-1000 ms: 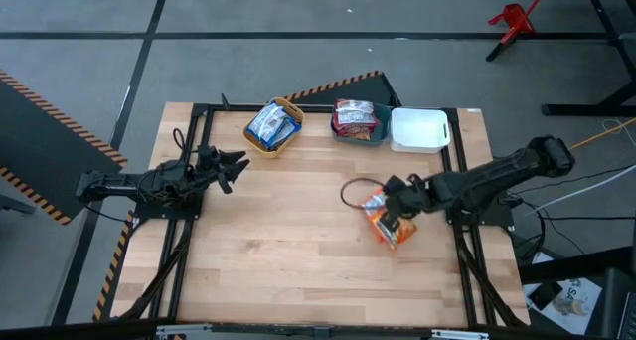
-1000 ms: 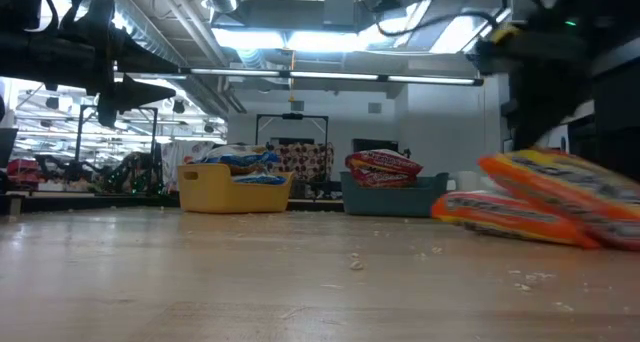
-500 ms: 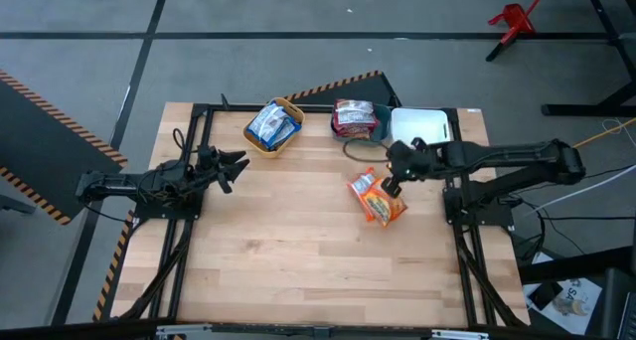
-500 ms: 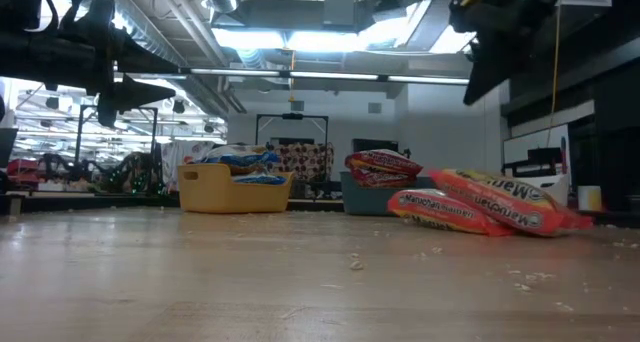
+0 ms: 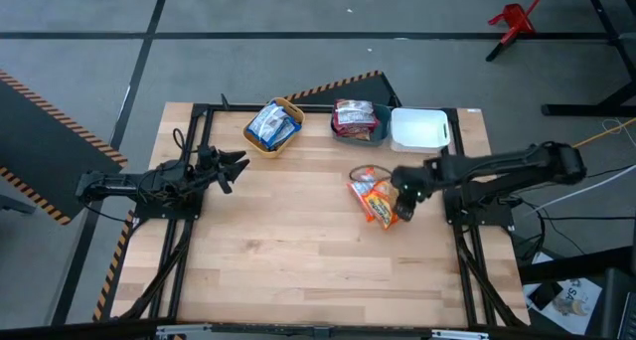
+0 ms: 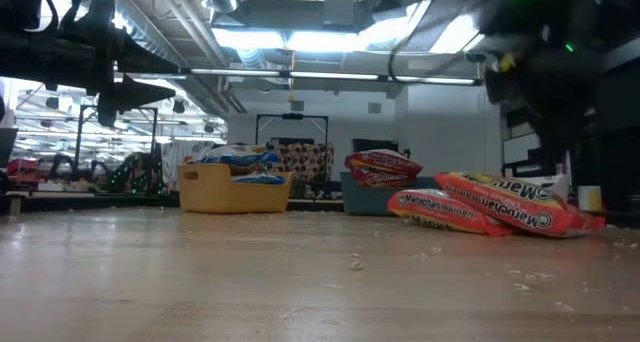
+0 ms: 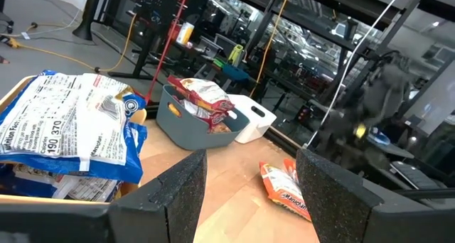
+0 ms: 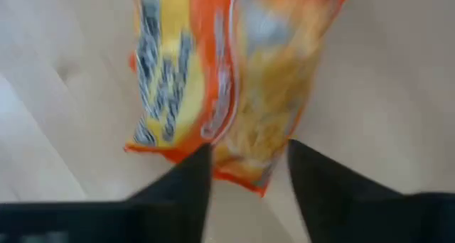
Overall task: Sort Maruchan noodles
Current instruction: Put the top orange noodle pack into the white bin
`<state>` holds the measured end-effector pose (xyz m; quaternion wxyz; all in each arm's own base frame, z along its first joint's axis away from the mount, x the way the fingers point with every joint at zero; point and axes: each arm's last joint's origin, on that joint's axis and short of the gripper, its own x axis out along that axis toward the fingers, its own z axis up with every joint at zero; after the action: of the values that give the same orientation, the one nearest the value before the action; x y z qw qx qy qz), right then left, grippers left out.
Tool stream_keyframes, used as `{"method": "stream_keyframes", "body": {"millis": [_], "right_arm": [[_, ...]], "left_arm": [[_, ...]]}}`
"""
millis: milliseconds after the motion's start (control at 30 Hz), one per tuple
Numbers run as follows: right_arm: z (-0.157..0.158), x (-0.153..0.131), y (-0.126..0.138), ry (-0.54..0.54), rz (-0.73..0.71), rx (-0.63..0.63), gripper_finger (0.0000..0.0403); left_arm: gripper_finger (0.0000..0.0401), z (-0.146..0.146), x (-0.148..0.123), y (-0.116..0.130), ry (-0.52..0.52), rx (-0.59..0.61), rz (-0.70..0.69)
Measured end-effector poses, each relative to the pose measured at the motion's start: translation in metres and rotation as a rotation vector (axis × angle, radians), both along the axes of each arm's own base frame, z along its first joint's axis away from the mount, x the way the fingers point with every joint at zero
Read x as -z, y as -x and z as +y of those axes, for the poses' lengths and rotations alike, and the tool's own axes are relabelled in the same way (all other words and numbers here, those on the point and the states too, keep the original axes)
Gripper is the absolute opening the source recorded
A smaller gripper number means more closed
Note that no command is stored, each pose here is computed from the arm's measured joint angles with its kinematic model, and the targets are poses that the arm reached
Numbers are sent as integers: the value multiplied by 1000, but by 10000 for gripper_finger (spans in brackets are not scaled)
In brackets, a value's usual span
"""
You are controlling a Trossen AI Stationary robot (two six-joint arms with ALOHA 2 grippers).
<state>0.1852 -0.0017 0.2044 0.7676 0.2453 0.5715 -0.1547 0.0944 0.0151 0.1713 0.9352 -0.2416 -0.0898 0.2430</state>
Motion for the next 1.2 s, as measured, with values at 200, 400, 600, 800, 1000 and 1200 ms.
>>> {"method": "stream_keyframes", "body": {"millis": [200, 400, 600, 800, 1000, 1200], "right_arm": [[17, 44, 10, -57, -24, 31, 290], [20, 61, 12, 30, -59, 46, 338], [18, 69, 10, 101, -13, 64, 331], [18, 77, 8, 128, 39, 85, 245], [18, 78, 8, 113, 45, 129, 115], [19, 72, 3, 86, 34, 141, 28]], "left_arm": [[212, 0, 0, 0, -3, -1, 2], [212, 0, 0, 0, -3, -4, 2], [212, 0, 0, 0, -2, -10, 2], [212, 1, 0, 0, -1, -29, 1], [212, 1, 0, 0, 6, -29, -4], [212, 1, 0, 0, 6, -29, -4]]}}
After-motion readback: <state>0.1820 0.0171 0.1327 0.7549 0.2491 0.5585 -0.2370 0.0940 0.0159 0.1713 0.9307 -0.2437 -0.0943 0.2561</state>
